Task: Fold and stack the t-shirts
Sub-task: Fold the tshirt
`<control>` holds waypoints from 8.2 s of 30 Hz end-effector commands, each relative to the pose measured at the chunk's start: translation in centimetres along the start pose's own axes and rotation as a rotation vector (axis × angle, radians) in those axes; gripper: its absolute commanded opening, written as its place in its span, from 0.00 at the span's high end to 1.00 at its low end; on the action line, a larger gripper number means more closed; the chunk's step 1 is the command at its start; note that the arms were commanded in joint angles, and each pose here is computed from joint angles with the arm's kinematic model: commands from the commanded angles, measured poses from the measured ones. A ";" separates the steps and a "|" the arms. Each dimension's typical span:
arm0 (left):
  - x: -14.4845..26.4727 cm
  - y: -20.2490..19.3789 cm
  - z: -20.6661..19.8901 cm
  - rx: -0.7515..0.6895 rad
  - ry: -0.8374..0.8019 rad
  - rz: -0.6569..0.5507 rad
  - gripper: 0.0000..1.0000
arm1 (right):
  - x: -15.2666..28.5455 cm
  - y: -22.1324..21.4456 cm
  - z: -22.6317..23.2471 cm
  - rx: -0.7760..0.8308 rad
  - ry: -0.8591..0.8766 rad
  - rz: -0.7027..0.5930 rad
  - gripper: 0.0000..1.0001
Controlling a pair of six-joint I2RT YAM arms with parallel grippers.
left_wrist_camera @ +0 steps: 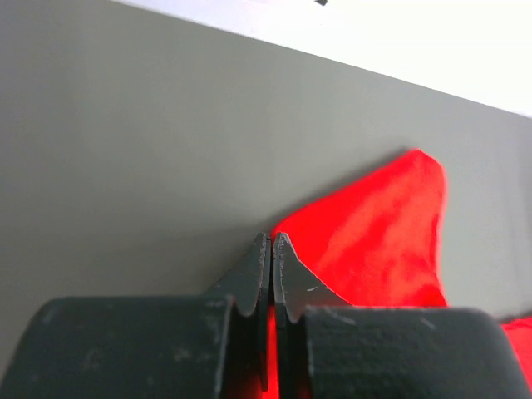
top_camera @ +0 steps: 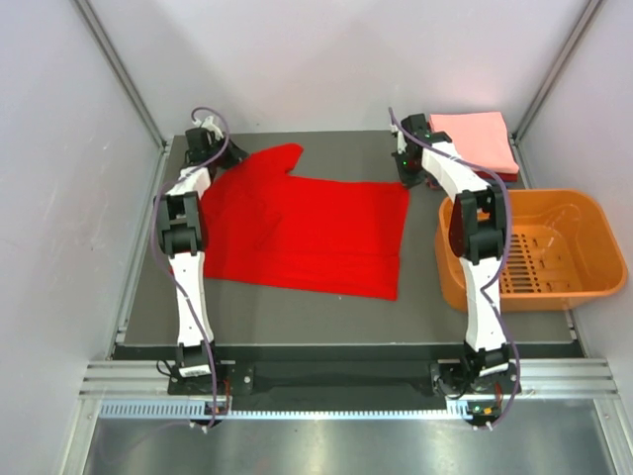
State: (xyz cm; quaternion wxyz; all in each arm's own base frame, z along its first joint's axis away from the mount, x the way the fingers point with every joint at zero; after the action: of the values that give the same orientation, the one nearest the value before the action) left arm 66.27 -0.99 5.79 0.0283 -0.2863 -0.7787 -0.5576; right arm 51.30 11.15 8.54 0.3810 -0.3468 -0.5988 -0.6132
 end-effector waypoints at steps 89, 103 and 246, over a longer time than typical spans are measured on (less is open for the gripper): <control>19.4 -3.0 -13.6 0.022 0.185 0.280 0.71 | 9.1 -13.7 9.4 0.057 0.150 -0.146 0.83; 16.1 -12.6 -20.7 0.009 0.021 0.493 0.73 | 8.5 -16.6 10.5 0.088 0.160 -0.103 0.84; 33.2 -13.0 -4.5 0.210 0.789 0.599 1.00 | 10.4 -17.6 15.0 0.134 0.311 -0.150 0.76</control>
State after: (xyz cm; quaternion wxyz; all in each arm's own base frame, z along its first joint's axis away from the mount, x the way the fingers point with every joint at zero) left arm 31.74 5.92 7.49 0.5048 -0.2810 -0.6430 -0.5028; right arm 30.34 24.37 9.03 0.4461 -0.2089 -0.5967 -0.6335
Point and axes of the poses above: each gripper's point midway between its finger pads, its own x axis back along the fingers, its own z axis along the line the jaws close on, y = z × x, the point moved 3 cm from there along x, back along the fingers, and after that the axes turned 14 degrees about -x, right-handed, at the moved point
